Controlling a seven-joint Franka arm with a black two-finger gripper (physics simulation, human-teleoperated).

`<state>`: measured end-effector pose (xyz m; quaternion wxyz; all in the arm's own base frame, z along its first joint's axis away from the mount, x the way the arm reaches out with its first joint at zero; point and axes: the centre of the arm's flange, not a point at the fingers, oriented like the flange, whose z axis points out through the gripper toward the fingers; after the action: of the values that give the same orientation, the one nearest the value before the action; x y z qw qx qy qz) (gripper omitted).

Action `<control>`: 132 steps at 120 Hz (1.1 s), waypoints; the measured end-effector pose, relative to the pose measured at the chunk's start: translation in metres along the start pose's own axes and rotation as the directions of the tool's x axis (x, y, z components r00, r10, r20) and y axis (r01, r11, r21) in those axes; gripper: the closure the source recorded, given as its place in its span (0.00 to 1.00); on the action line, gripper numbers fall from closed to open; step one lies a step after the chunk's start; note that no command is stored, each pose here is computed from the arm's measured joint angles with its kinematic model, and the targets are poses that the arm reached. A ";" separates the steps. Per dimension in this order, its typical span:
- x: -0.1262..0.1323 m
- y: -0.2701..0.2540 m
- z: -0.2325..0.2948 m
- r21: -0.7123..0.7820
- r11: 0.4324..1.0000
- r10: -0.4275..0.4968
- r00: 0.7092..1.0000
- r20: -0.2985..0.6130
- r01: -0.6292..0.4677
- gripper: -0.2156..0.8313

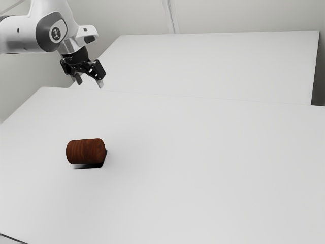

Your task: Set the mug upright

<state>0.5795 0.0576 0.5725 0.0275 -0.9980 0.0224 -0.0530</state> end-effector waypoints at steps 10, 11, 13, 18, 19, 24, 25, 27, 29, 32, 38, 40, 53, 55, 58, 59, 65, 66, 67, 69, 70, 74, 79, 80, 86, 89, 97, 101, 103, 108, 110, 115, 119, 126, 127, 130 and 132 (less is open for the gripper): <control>-0.003 0.005 0.001 -0.005 1.000 0.010 1.000 0.002 -0.010 0.21; -0.003 0.006 0.000 -0.006 1.000 0.012 1.000 0.002 -0.012 0.21; -0.004 0.007 -0.001 -0.006 1.000 0.015 1.000 0.000 -0.015 0.21; -0.005 0.010 -0.002 -0.011 1.000 0.022 1.000 -0.003 -0.022 0.21; -0.005 0.010 -0.001 -0.013 1.000 0.023 1.000 -0.003 -0.023 0.21; -0.005 0.014 0.003 -0.029 0.999 0.031 1.000 0.003 -0.031 0.21; -0.006 0.015 0.004 -0.033 0.999 0.033 0.999 0.005 -0.033 0.21; -0.007 0.016 0.009 -0.042 0.998 0.038 0.999 0.011 -0.037 0.21; -0.009 0.018 0.012 -0.051 0.998 0.042 0.999 0.017 -0.042 0.21; -0.010 0.020 0.017 -0.066 0.997 0.051 0.998 0.025 -0.049 0.21; -0.014 0.025 0.026 -0.091 0.994 0.071 0.997 0.038 -0.067 0.21; -0.014 0.026 0.028 -0.098 0.992 0.078 0.996 0.042 -0.074 0.21; -0.016 0.034 0.039 -0.128 0.984 0.134 0.990 0.053 -0.126 0.21; -0.016 0.034 0.040 -0.131 0.982 0.143 0.988 0.054 -0.135 0.21; -0.016 0.036 0.042 -0.135 0.980 0.157 0.986 0.056 -0.148 0.21; -0.016 0.036 0.043 -0.136 0.979 0.161 0.985 0.057 -0.152 0.21; -0.014 0.038 0.051 -0.144 0.974 0.186 0.980 0.065 -0.175 0.21; -0.014 0.038 0.053 -0.146 0.973 0.189 0.980 0.067 -0.178 0.21; -0.013 0.037 0.054 -0.147 0.972 0.193 0.979 0.069 -0.181 0.21; -0.013 0.036 0.058 -0.151 0.971 0.198 0.978 0.073 -0.185 0.21; -0.012 0.035 0.059 -0.152 0.971 0.199 0.977 0.075 -0.186 0.21; -0.012 0.027 0.065 -0.157 0.970 0.199 0.977 0.081 -0.185 0.21; -0.013 0.005 0.074 -0.160 0.974 0.179 0.979 0.093 -0.162 0.21; -0.014 -0.001 0.075 -0.160 0.975 0.171 0.981 0.096 -0.155 0.21; -0.021 -0.047 0.085 -0.161 0.983 0.111 0.988 0.110 -0.092 0.21; -0.027 -0.072 0.088 -0.161 0.985 0.077 0.991 0.114 -0.058 0.21; -0.043 -0.117 0.093 -0.161 0.987 0.021 0.993 0.119 -0.002 0.21; -0.046 -0.125 0.093 -0.163 0.987 0.020 0.993 0.118 -0.001 0.21; -0.046 -0.125 0.094 -0.165 0.986 0.026 0.993 0.118 -0.006 0.21; -0.044 -0.121 0.095 -0.169 0.985 0.050 0.992 0.116 -0.030 0.21; -0.043 -0.118 0.096 -0.171 0.984 0.061 0.991 0.116 -0.041 0.21; -0.042 -0.114 0.098 -0.177 0.982 0.083 0.990 0.115 -0.062 0.21; -0.043 -0.118 0.101 -0.185 0.981 0.086 0.989 0.116 -0.063 0.21; -0.052 -0.140 0.119 -0.216 0.976 0.056 0.990 0.132 -0.026 0.21; -0.054 -0.144 0.122 -0.221 0.975 0.050 0.990 0.135 -0.019 0.21; -0.060 -0.156 0.131 -0.237 0.972 0.031 0.989 0.143 0.004 0.21; -0.064 -0.164 0.137 -0.248 0.969 0.020 0.989 0.148 0.018 0.21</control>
<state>0.5371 0.2310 0.4394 -0.0961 -0.9947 0.0272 0.0252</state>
